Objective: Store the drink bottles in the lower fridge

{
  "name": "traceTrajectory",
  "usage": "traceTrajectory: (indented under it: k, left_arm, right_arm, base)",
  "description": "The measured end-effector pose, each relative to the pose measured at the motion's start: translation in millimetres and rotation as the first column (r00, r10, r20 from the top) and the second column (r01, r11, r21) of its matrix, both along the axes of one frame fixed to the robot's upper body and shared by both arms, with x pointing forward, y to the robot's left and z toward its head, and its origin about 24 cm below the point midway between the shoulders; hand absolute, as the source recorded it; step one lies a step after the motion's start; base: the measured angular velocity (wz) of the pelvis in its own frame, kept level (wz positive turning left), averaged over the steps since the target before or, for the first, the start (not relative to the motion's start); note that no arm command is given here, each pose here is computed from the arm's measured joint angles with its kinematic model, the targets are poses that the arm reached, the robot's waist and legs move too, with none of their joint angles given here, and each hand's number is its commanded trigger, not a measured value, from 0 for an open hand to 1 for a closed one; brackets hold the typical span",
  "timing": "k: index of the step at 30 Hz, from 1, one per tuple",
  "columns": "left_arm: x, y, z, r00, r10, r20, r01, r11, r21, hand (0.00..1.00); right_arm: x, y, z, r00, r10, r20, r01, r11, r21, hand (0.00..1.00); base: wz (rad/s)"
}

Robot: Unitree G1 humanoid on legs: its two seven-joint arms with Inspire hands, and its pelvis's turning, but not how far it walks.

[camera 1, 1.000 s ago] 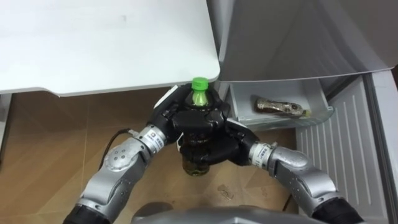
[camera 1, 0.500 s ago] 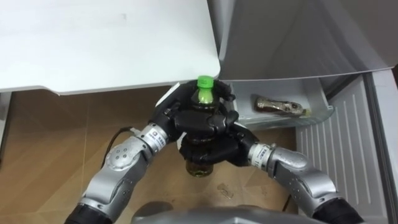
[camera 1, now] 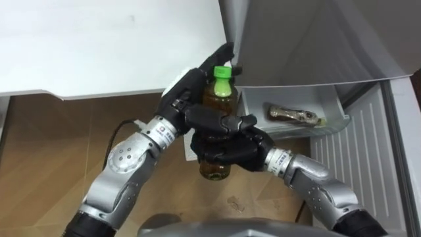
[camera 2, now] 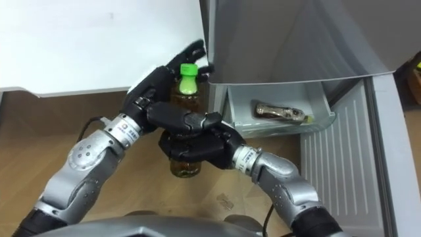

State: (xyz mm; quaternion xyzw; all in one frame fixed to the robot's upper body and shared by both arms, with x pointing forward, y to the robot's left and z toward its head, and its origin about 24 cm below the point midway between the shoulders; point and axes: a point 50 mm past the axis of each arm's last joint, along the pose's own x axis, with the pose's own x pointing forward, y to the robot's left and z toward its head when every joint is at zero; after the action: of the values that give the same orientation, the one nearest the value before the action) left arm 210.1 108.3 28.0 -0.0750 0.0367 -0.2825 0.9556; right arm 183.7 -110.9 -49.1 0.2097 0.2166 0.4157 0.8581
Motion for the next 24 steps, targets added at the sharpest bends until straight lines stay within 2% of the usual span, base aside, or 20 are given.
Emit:
traceTrajectory:
  k: [2,6,13,15,18,24]
  left_arm:
    - [3.5,2.5,15.4,0.996,0.02,0.084,-0.02,1.0,0.005,0.0]
    - [5.0,5.3,51.7,0.963,0.08,0.257,-0.064,0.995,-0.072,0.0]
    - [7.2,15.2,87.3,0.899,0.174,0.403,-0.12,0.981,-0.155,0.0]
    - [9.7,21.3,105.2,0.853,0.212,0.477,-0.139,0.973,-0.184,0.0]
    - [6.6,29.8,120.6,0.799,0.259,0.542,-0.166,0.962,-0.215,0.0]
    - [0.9,53.8,139.8,0.676,0.371,0.636,-0.282,0.928,-0.242,0.0]
  right_arm:
    - [-1.7,-0.3,0.3,1.0,0.027,0.006,-0.027,1.0,0.009,1.0]
    - [-7.6,-2.5,-1.8,0.998,0.055,-0.002,-0.055,0.998,0.018,1.0]
    - [-13.9,-8.2,-4.9,0.999,0.052,-0.008,-0.052,0.999,-0.005,1.0]
    - [-18.3,-10.6,-5.2,0.998,0.061,-0.006,-0.061,0.998,-0.022,1.0]
    - [-22.7,-14.8,-4.8,0.998,0.069,-0.003,-0.069,0.998,-0.015,1.0]
    - [-29.9,-33.8,-8.0,1.0,0.018,-0.005,-0.018,0.999,-0.049,1.0]
  base:
    - [0.04]
    - [0.01]
    - [0.0]
    - [0.0]
    - [0.0]
    - [-0.03]
